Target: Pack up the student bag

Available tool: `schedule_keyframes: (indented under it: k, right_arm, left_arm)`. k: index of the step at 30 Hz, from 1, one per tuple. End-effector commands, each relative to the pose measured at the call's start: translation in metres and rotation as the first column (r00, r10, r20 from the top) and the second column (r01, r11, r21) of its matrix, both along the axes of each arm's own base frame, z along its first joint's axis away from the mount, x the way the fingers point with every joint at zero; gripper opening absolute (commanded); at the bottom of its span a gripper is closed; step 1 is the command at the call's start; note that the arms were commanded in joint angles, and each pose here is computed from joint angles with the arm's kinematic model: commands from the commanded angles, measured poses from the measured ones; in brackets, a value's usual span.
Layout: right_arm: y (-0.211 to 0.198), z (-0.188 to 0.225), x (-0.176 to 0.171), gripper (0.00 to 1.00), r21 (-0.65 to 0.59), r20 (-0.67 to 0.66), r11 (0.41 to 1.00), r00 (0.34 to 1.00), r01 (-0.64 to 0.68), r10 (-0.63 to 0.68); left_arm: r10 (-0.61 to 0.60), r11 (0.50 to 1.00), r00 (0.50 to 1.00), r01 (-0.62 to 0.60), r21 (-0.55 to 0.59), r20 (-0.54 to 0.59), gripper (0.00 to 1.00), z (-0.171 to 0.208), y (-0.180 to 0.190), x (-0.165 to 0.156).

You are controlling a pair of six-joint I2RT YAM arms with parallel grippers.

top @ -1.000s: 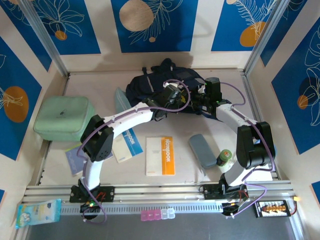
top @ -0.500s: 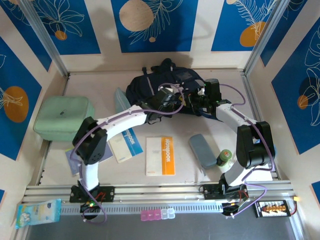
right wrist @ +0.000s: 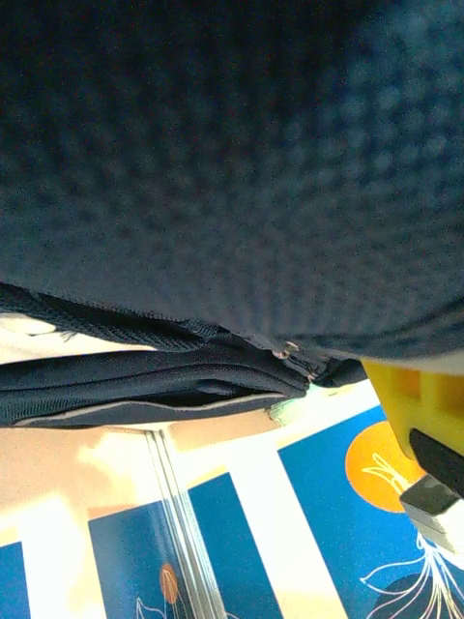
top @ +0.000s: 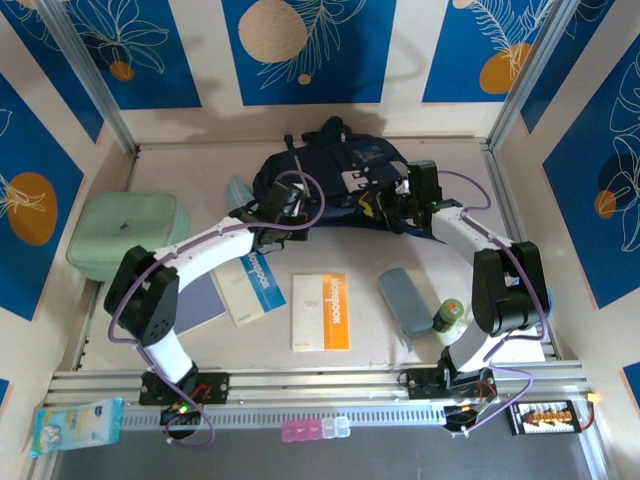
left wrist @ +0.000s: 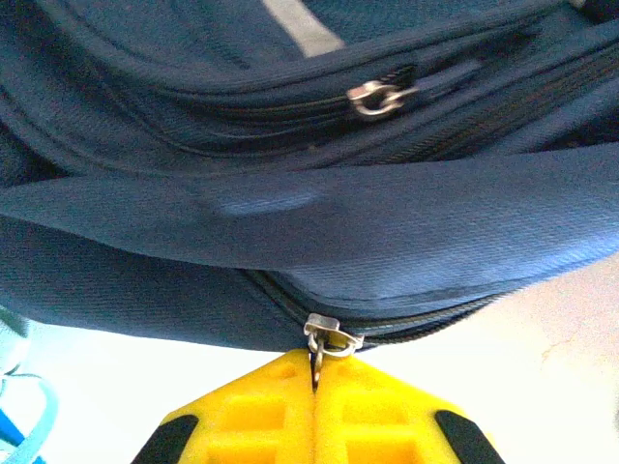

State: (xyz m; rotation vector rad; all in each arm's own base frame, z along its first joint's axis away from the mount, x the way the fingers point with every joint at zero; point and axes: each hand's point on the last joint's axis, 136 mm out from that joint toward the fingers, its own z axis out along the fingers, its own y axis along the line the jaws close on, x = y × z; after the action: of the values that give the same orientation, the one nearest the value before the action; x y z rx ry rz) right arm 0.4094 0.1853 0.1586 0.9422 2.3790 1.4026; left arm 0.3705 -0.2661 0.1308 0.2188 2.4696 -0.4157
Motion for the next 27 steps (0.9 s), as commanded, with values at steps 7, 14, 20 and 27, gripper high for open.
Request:
schedule_keyframes:
  k: [7, 14, 20, 27]
  right_arm:
    - [0.009, 0.03, 0.011, 0.04, 0.078, 0.085, 0.997, 0.996, -0.026, 0.019]
    - [0.01, 0.03, 0.01, 0.04, 0.079, 0.08, 0.996, 0.997, -0.029, 0.023]
    - [0.005, 0.028, 0.011, 0.04, 0.064, 0.079, 0.998, 0.997, -0.017, 0.012]
    - [-0.032, 0.01, 0.016, 0.04, -0.056, 0.08, 0.997, 0.996, 0.052, -0.047]
  left_arm:
    - [-0.07, 0.996, 0.997, 0.069, -0.058, -0.02, 0.13, -0.019, -0.008, 0.003]
    - [-0.089, 0.994, 0.996, 0.089, -0.068, -0.003, 0.18, -0.021, -0.012, 0.005]
    - [-0.079, 0.994, 0.997, 0.079, -0.071, 0.005, 0.1, -0.021, -0.01, 0.007]
    - [-0.1, 0.993, 0.995, 0.101, -0.064, 0.012, 0.0, -0.02, -0.002, 0.004]
